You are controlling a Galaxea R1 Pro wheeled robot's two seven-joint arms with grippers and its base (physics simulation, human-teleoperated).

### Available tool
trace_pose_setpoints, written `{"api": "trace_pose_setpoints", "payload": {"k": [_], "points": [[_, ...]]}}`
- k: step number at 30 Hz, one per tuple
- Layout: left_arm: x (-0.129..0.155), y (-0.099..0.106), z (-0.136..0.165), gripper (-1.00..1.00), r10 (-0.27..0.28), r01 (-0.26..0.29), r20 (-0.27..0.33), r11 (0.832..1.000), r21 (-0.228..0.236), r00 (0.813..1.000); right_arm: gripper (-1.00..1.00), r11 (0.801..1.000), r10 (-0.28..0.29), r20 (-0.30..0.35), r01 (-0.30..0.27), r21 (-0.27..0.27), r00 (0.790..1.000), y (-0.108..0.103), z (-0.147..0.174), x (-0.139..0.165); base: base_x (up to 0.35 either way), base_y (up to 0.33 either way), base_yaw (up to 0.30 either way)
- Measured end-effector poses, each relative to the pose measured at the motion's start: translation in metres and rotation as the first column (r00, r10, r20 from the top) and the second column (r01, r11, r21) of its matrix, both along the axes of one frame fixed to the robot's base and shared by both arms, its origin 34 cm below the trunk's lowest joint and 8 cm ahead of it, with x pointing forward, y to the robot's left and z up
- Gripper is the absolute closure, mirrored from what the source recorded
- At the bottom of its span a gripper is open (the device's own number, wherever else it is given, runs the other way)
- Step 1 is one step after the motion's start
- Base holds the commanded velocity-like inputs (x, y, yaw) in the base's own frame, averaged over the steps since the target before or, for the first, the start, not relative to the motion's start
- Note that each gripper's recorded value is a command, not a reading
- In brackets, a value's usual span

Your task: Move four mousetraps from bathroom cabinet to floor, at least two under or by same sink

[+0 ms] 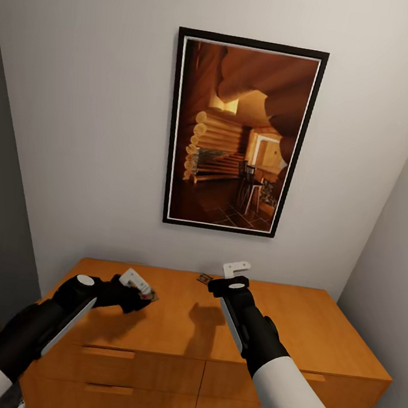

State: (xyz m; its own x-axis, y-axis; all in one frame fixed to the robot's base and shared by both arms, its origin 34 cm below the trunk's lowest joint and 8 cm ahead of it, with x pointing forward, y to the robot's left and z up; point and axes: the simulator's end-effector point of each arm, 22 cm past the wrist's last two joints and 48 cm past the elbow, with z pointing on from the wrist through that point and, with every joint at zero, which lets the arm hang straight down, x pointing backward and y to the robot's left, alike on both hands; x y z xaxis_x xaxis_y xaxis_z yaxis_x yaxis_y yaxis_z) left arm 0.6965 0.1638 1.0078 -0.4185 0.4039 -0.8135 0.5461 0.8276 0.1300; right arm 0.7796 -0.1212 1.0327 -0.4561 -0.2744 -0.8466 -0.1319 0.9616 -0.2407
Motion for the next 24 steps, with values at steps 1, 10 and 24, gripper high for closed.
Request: {"api": "trace_pose_setpoints", "payload": {"k": [1,10,24], "points": [[0.001,0.005,0.002,1.00,0.014,-0.014,-0.004,1.000,-0.007,1.000,-1.00,1.000,0.000,0.000,0.000,0.000,1.000,0.000,0.000,0.000,0.000,0.000,0.000],[0.000,0.020,0.007,1.00,0.078,-0.080,-0.062,0.996,-0.031,0.995,-1.00,1.000,0.000,0.000,0.000,-0.002,1.000,0.000,0.000,0.000,0.000,0.000,0.000],[0.007,0.000,0.020,1.00,0.115,-0.126,-0.081,0.982,-0.143,0.990,-1.00,1.000,0.005,0.006,-0.005,-0.024,1.000,0.001,0.001,0.000,0.000,0.000,0.000]]}}
